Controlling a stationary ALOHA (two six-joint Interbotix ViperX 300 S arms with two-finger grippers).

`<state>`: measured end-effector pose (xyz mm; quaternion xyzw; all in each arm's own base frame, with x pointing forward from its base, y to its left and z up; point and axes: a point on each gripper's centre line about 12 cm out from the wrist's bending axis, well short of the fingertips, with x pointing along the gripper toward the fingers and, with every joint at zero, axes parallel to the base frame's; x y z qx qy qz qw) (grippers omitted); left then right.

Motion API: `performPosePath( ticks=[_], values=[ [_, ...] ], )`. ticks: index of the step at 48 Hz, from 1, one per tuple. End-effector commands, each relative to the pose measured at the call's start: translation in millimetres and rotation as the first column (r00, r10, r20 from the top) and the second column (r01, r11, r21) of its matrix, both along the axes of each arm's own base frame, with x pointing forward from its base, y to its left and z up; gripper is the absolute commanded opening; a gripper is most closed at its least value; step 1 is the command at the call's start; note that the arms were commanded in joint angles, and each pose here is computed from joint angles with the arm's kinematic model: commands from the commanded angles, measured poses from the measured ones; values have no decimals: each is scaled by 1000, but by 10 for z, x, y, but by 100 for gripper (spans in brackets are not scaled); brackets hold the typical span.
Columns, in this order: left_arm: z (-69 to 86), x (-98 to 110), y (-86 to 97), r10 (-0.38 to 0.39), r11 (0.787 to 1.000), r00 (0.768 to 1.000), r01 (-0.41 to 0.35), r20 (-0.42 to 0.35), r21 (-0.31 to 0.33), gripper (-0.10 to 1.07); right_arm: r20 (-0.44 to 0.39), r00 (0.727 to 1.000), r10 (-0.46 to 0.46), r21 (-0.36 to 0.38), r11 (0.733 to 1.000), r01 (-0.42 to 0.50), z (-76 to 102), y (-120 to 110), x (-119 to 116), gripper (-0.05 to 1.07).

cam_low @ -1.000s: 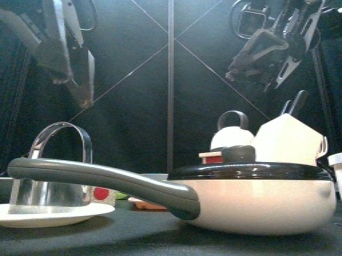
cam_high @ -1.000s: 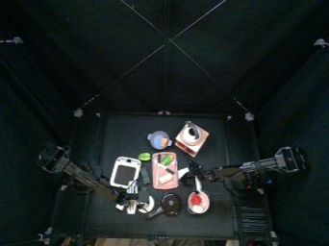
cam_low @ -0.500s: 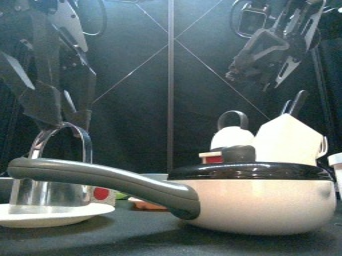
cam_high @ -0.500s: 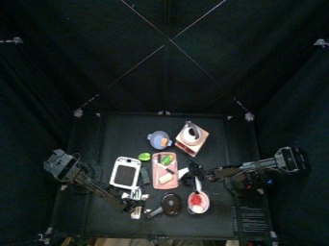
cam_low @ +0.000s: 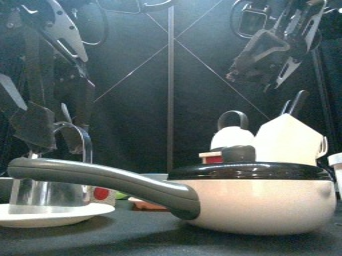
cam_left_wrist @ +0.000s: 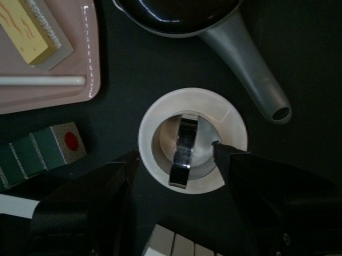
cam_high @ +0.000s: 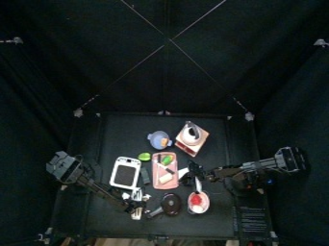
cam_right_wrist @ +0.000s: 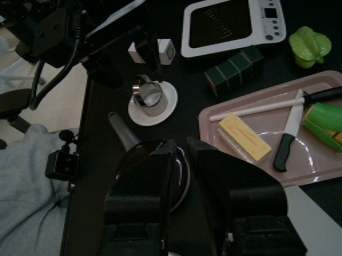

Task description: Grab cookie cutter

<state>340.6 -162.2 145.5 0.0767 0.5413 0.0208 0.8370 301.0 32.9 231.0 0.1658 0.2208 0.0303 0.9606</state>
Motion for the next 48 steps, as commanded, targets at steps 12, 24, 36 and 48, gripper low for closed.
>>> performPosePath(
  ticks=[12,24,36,48],
  values=[
    [90,60,18,9,1000,1000,-9,26,-15,75,22,1000,0,0,1000,0,63,-7,-4,61],
    [118,82,48,17,1000,999,-16,34,-16,61,18,1000,0,0,1000,0,47,-7,-8,61],
    [171,82,60,18,1000,999,-17,47,-20,61,15,1000,0,0,1000,0,37,-7,-9,61],
    [284,81,60,21,999,997,-18,72,-35,61,15,1000,0,0,1000,0,37,-7,-9,61]
  ],
)
